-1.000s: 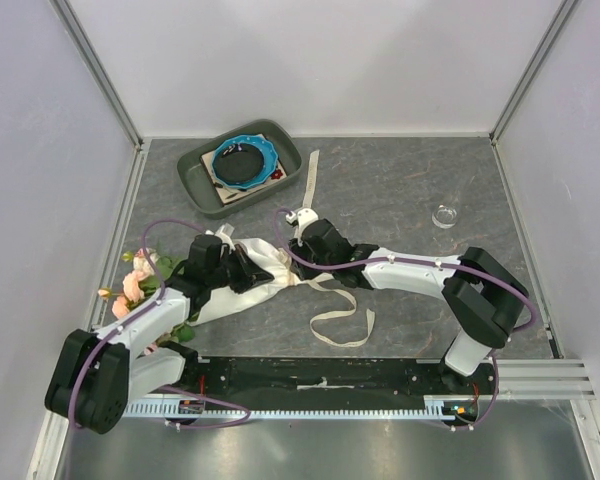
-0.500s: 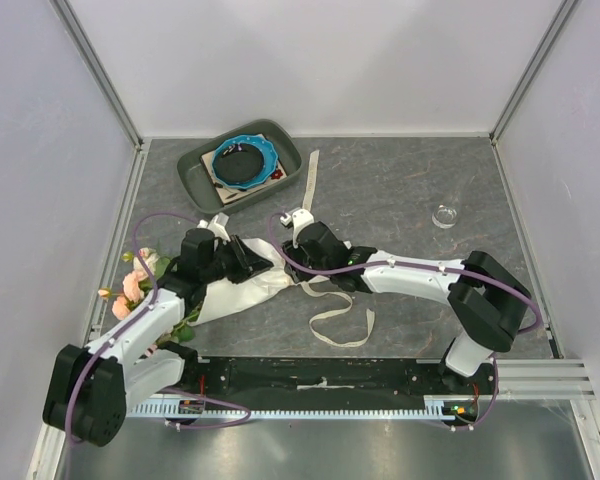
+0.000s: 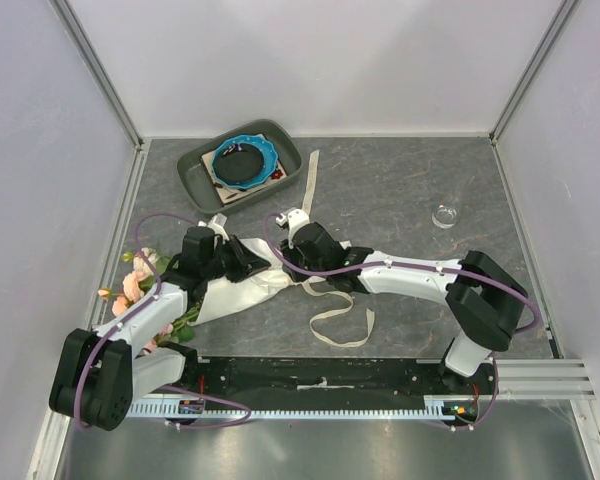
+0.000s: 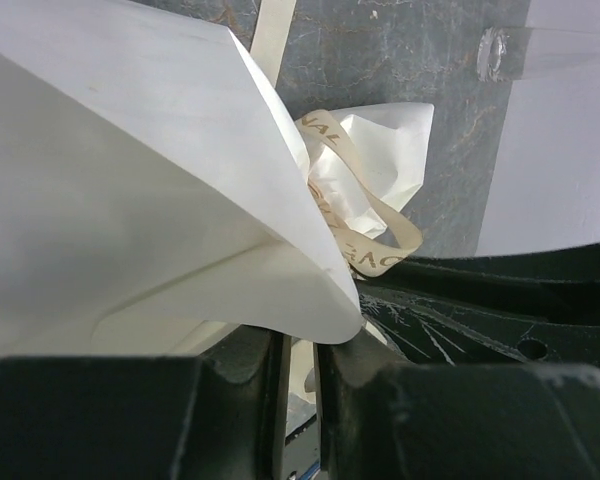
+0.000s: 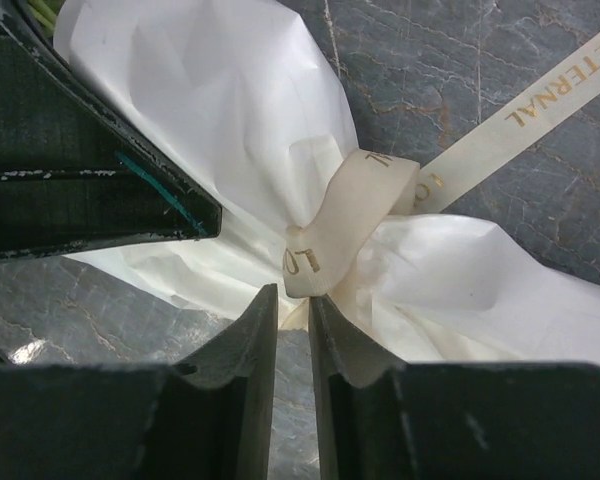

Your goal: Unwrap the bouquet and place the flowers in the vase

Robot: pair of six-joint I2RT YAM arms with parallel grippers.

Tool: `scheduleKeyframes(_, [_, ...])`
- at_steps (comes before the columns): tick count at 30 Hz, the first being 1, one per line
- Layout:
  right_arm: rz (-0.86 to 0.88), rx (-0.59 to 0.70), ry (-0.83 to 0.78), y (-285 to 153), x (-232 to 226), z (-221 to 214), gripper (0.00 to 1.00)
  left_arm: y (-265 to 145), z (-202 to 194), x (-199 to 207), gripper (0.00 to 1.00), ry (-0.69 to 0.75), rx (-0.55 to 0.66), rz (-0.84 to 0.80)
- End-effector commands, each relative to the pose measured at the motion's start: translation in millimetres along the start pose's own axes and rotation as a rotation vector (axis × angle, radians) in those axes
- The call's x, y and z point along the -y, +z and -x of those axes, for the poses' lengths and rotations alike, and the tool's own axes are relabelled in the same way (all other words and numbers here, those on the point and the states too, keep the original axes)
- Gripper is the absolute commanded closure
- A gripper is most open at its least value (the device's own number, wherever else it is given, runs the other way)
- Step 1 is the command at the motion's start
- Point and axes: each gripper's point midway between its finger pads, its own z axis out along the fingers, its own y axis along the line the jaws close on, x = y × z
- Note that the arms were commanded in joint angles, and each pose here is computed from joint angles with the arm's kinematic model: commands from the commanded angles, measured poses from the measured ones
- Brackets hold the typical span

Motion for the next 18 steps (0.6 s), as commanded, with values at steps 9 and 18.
scheduleKeyframes(9, [-0.088,0.036,-0.025,18,10,14,0.68,0,0,4,0.81,0.053,0.001,-0.048])
scheduleKeyframes(18, [-0.07,0.011,-0.025,24,8,6,0.72,1,0,1,0.81,0.05,0.007,-0.039])
